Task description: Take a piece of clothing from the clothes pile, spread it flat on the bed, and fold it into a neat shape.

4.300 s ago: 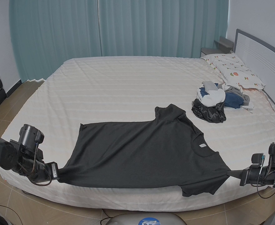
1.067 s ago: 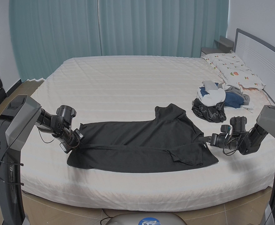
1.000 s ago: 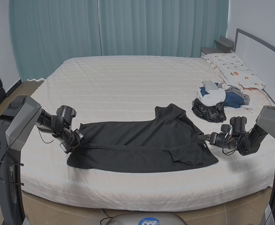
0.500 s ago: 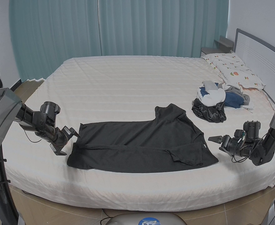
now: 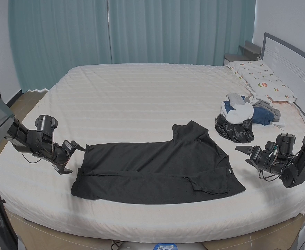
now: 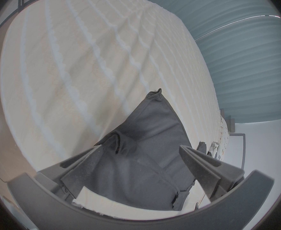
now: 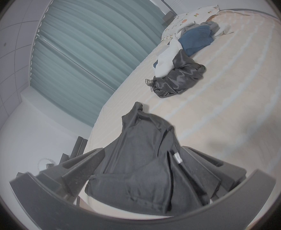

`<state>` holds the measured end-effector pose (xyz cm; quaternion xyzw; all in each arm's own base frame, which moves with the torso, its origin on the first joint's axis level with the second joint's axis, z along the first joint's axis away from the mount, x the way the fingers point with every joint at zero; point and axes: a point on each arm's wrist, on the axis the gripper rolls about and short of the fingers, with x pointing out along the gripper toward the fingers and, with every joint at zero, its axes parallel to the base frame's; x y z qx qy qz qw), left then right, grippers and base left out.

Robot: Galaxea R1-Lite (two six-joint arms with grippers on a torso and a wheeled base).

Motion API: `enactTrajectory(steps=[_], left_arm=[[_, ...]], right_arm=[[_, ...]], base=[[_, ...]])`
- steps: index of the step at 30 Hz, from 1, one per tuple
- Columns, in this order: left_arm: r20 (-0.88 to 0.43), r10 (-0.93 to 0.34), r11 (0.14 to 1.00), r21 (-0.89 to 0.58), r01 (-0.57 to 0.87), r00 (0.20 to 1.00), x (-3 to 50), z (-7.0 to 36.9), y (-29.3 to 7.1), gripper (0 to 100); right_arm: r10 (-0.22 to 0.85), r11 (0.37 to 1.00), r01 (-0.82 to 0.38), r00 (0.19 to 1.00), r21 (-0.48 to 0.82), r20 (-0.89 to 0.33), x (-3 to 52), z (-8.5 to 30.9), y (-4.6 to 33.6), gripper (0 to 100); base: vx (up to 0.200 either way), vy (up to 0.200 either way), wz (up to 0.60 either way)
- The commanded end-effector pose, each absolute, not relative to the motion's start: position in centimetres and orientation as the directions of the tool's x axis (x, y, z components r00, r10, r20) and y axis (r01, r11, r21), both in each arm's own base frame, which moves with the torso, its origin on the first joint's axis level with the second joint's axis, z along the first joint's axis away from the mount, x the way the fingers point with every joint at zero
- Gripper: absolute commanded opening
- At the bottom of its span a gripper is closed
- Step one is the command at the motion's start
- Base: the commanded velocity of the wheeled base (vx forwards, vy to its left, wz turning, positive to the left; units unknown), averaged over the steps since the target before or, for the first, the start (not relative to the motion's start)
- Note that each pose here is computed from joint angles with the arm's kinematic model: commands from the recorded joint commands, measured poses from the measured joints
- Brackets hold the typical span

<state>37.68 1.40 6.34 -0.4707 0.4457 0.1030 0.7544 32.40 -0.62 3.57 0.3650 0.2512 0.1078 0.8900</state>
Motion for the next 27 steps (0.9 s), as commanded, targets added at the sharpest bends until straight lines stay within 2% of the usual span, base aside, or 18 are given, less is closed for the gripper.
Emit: enactTrajectory(steps=[1, 16, 20, 27], left_arm=[[-0.792, -0.282, 0.559, -0.595, -0.577, 0.542, 37.8, 4.9, 0.1, 100], [-0.828, -0.27, 0.602, -0.543, -0.586, 0.491, 36.9, 3.8, -1.6, 100], [-0.851, -0.24, 0.686, -0.489, -0.538, 0.467, 36.4, 3.3, -2.1, 100], [-0.871, -0.182, 0.726, -0.433, -0.535, 0.457, 35.6, 3.2, -2.9, 100]], right_arm=[[0.396, 0.709, -0.022, 0.84, 0.705, -0.372, 33.5, 2.9, 0.2, 100], [0.404, 0.715, 0.002, 0.815, 0.699, -0.415, 32.4, 1.8, 0.9, 100], [0.406, 0.716, 0.0, 0.813, 0.699, -0.416, 32.3, 1.8, 1.0, 100], [0.404, 0.717, 0.006, 0.811, 0.697, -0.423, 32.2, 1.6, 0.9, 100]], base=[[0.0, 0.0, 0.0], [0.0, 0.0, 0.0], [0.0, 0.0, 0.0], [0.0, 0.0, 0.0]])
